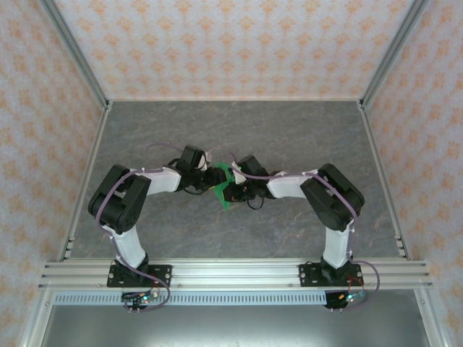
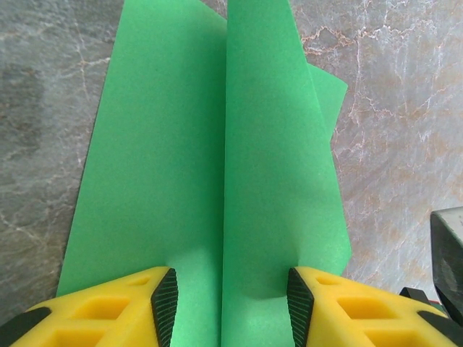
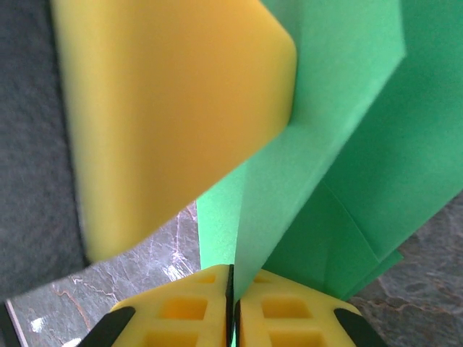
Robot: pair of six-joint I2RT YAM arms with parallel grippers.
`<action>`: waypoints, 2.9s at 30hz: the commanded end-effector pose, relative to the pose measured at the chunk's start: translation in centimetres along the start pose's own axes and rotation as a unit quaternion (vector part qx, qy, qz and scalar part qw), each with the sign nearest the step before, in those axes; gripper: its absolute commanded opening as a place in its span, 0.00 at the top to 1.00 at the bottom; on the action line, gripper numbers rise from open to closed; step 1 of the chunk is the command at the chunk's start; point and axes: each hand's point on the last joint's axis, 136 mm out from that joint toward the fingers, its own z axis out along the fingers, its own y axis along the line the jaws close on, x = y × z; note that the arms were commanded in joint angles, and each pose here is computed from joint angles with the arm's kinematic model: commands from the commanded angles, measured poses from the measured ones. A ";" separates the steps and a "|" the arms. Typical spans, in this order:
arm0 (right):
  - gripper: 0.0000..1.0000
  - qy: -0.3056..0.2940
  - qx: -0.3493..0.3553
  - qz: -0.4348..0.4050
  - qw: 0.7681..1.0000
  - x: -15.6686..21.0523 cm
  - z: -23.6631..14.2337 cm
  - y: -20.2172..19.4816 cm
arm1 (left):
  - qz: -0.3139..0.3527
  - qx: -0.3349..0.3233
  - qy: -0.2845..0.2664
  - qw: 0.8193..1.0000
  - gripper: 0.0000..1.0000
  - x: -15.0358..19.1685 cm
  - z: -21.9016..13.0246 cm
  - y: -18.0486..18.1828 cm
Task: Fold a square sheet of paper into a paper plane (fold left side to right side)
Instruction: Fourth fold the wing at the center of the table.
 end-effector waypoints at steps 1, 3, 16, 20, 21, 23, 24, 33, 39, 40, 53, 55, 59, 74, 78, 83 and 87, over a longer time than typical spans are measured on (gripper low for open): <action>0.86 0.005 0.000 0.004 1.000 0.3 0.2 -0.3 | -0.009 -0.046 -0.004 0.999 0.52 -0.2 0.5 2.4; 0.85 0.003 0.000 0.002 1.000 0.2 0.2 -0.2 | -0.010 -0.048 -0.004 0.999 0.53 -0.1 0.5 2.6; 0.78 -0.016 -0.005 -0.006 1.000 -0.5 -0.8 0.6 | -0.012 -0.050 -0.001 0.999 0.53 0.0 0.6 2.8; 0.74 -0.023 -0.004 -0.009 1.000 -0.7 -1.3 0.8 | -0.013 -0.053 0.000 0.998 0.54 0.1 0.7 3.0; 0.73 -0.026 -0.002 -0.010 1.000 -0.8 -1.5 0.9 | -0.012 -0.053 0.000 0.999 0.54 0.1 0.7 2.9; 0.71 -0.034 -0.003 -0.013 0.999 -1.0 -1.9 1.1 | -0.013 -0.054 0.001 0.998 0.54 0.1 0.8 3.0; 0.70 -0.037 -0.002 -0.014 0.999 -1.0 -2.2 1.2 | -0.014 -0.053 0.000 0.998 0.54 0.1 0.8 3.0; 0.66 -0.062 -0.004 -0.014 0.998 -1.5 -4.9 1.3 | -0.015 -0.054 0.002 0.998 0.54 0.2 0.9 3.1; 0.64 -0.106 -0.033 0.023 0.994 -3.7 -7.7 0.2 | -0.015 -0.054 0.002 0.998 0.54 0.2 0.8 3.2; 0.64 -0.116 -0.042 0.030 0.992 -4.4 -8.0 0.2 | -0.014 -0.054 0.002 0.998 0.54 0.2 0.8 3.1; 0.64 -0.113 -0.053 0.075 0.989 -7.5 -5.1 -0.8 | -0.015 -0.052 0.002 0.999 0.54 0.2 0.8 3.1; 0.64 -0.109 -0.056 0.076 0.990 -7.5 -4.7 -0.8 | -0.016 -0.052 0.003 0.999 0.54 0.3 0.9 3.1; 0.64 -0.105 -0.059 0.079 0.990 -7.6 -4.4 -0.8 | -0.015 -0.051 0.002 0.999 0.54 0.2 0.9 3.0; 0.74 -0.088 -0.069 0.086 0.990 -7.7 -2.6 -0.6 | -0.016 -0.049 0.002 0.999 0.55 0.2 0.9 2.9; 0.88 -0.085 -0.069 0.087 0.990 -7.6 -2.4 -0.7 | -0.016 -0.049 0.003 0.999 0.55 0.3 0.8 2.9; 0.95 -0.081 -0.039 0.080 0.993 -7.3 -2.6 -1.5 | -0.016 -0.050 0.002 0.999 0.55 0.3 0.8 3.0; 0.95 -0.071 -0.004 0.079 0.994 -6.8 -2.6 -2.7 | -0.016 -0.050 0.002 0.999 0.55 0.3 0.8 3.0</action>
